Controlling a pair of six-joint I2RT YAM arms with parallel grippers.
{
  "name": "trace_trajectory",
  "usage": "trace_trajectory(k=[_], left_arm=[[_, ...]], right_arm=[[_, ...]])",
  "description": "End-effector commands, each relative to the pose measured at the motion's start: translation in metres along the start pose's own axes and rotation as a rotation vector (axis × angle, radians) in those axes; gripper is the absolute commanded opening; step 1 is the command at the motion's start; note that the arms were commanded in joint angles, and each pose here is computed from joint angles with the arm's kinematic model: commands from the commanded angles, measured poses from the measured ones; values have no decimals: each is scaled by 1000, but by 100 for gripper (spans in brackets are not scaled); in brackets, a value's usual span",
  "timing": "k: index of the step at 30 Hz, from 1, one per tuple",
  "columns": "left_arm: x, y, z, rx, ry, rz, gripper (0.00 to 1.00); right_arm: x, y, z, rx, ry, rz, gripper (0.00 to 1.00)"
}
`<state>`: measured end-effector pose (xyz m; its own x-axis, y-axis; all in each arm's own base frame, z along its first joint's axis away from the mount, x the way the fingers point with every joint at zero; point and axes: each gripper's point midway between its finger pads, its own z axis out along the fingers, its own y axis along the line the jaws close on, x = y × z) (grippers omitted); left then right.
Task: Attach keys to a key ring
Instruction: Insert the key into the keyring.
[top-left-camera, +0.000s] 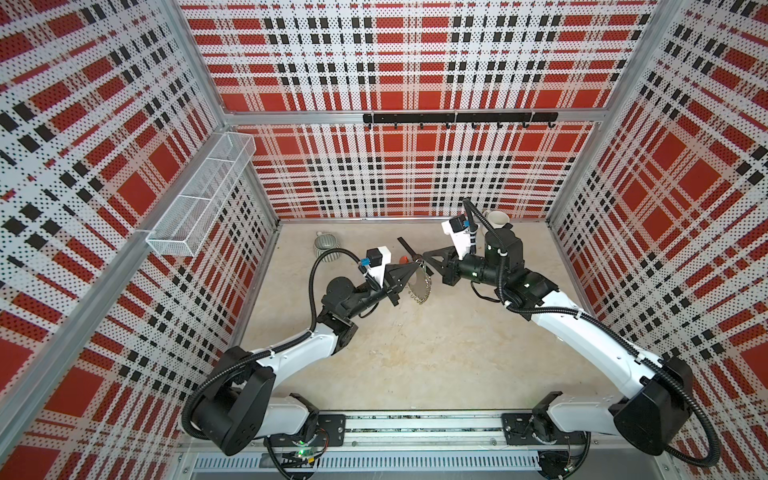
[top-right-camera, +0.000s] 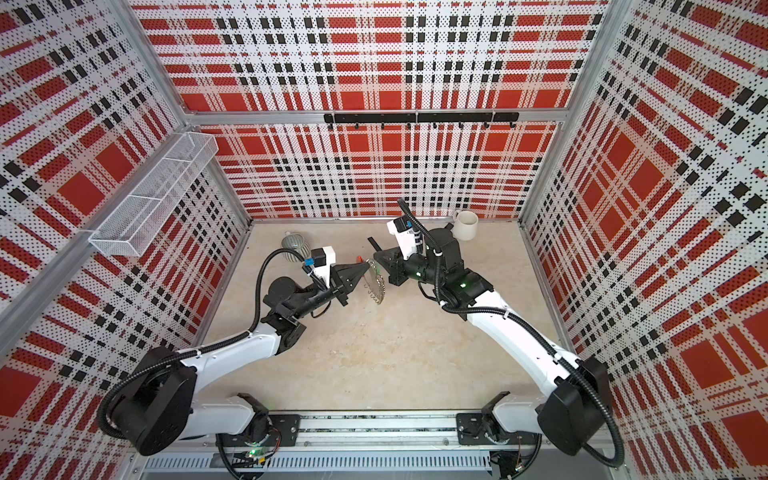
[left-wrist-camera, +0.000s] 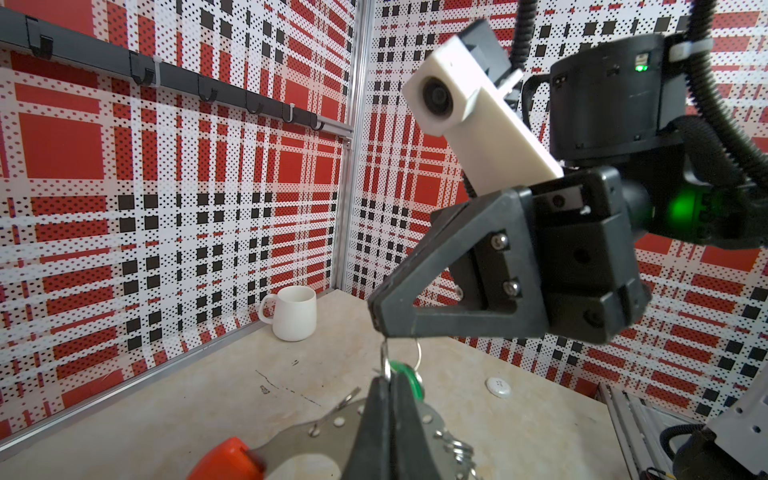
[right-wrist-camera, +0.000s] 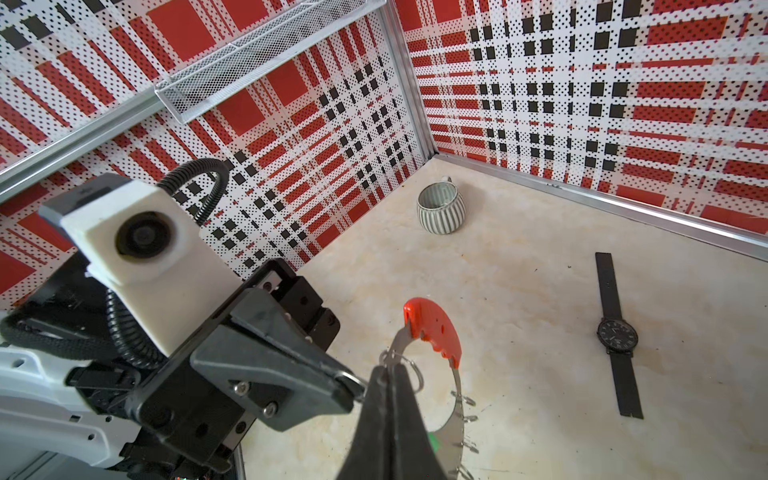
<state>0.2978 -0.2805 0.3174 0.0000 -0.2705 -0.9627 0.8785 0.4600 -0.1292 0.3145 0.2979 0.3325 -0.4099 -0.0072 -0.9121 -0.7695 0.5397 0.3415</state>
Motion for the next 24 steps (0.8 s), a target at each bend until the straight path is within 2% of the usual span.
trace_trajectory(k=[1,4,7,8,11,13,18,24], left_arm=[[-34,-10,6,30,-105,50,0],[-36,-12,5,38,-124,45,0],[-38,-13,4,42,-142,40,0],[-38,-13,3,44,-148,35,0],[-38,-15,2,58,-164,21,0],[-39,-17,-1,66,-183,17,0],[-39,-22,-5,99,-204,-4,0],[-39,-23,-4,115,-206,-8,0]], right_arm=[[23,-14,8,32,51,37,0],[30,-15,12,21,64,55,0],[32,-14,13,7,71,65,8],[30,-13,12,7,66,67,13],[22,-18,4,25,37,76,43],[14,-22,-4,35,7,82,51],[-7,-23,-20,36,-48,49,54],[-27,4,-29,-78,-97,-29,49]])
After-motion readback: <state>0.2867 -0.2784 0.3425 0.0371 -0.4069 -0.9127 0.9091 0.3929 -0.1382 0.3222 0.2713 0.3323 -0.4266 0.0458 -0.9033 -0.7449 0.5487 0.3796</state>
